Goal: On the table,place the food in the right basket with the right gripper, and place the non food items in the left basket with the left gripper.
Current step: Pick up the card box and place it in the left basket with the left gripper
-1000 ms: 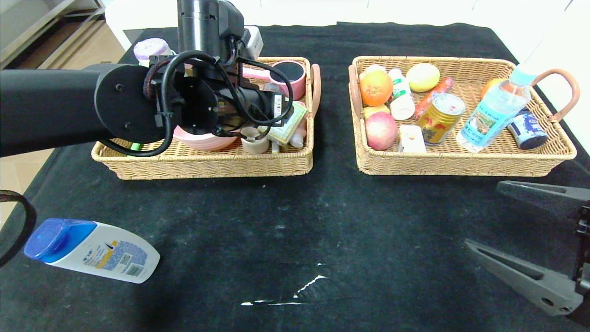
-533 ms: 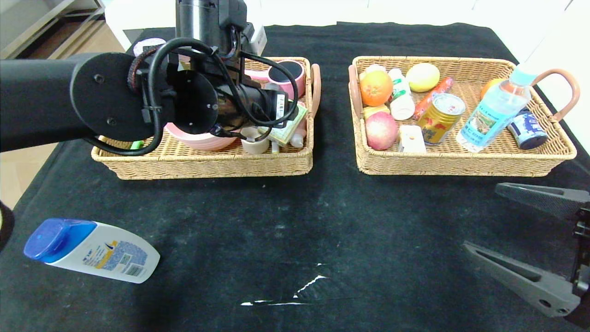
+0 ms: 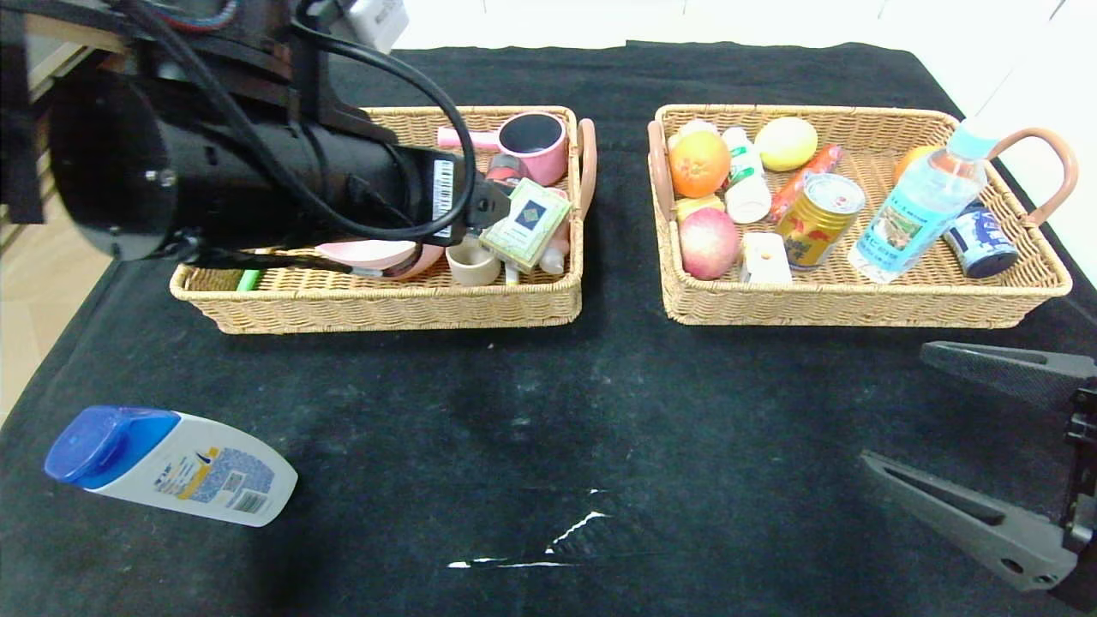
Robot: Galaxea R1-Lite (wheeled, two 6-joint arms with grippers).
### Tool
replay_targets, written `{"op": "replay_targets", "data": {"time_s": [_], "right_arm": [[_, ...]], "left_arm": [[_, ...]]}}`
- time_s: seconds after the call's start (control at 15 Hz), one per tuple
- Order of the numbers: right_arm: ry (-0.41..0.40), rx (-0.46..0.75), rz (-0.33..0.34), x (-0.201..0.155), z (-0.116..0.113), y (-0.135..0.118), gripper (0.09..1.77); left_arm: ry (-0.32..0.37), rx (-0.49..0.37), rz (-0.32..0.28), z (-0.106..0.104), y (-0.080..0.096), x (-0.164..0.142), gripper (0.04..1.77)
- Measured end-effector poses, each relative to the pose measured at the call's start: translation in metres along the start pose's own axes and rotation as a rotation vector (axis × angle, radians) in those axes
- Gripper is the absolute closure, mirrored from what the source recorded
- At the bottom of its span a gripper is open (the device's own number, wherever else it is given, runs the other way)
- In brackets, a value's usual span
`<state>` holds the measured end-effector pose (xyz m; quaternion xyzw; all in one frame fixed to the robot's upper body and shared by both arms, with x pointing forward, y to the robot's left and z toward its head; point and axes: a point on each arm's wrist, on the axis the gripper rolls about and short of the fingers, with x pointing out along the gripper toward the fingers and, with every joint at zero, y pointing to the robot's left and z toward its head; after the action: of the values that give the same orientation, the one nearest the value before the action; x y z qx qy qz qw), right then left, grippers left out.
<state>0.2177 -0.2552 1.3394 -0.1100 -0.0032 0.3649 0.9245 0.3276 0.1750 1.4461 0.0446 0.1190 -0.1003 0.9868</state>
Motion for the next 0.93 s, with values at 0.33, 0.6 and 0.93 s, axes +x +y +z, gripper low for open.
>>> {"op": "replay_targets", "data": {"time_s": [0.33, 0.6, 0.93], "right_arm": [[0.006, -0.002, 0.001, 0.0, -0.001, 0.0, 0.15], [0.012, -0.001, 0.004, 0.001, -0.003, 0.001, 0.15], [0.038, -0.02, 0.012, 0.005, -0.008, 0.001, 0.15]], "left_arm": [[0.052, 0.002, 0.047, -0.02, 0.035, -0.05, 0.12], [0.044, -0.017, 0.097, -0.039, 0.059, -0.085, 0.11], [0.024, -0.039, 0.138, -0.071, 0.081, -0.13, 0.11]]}}
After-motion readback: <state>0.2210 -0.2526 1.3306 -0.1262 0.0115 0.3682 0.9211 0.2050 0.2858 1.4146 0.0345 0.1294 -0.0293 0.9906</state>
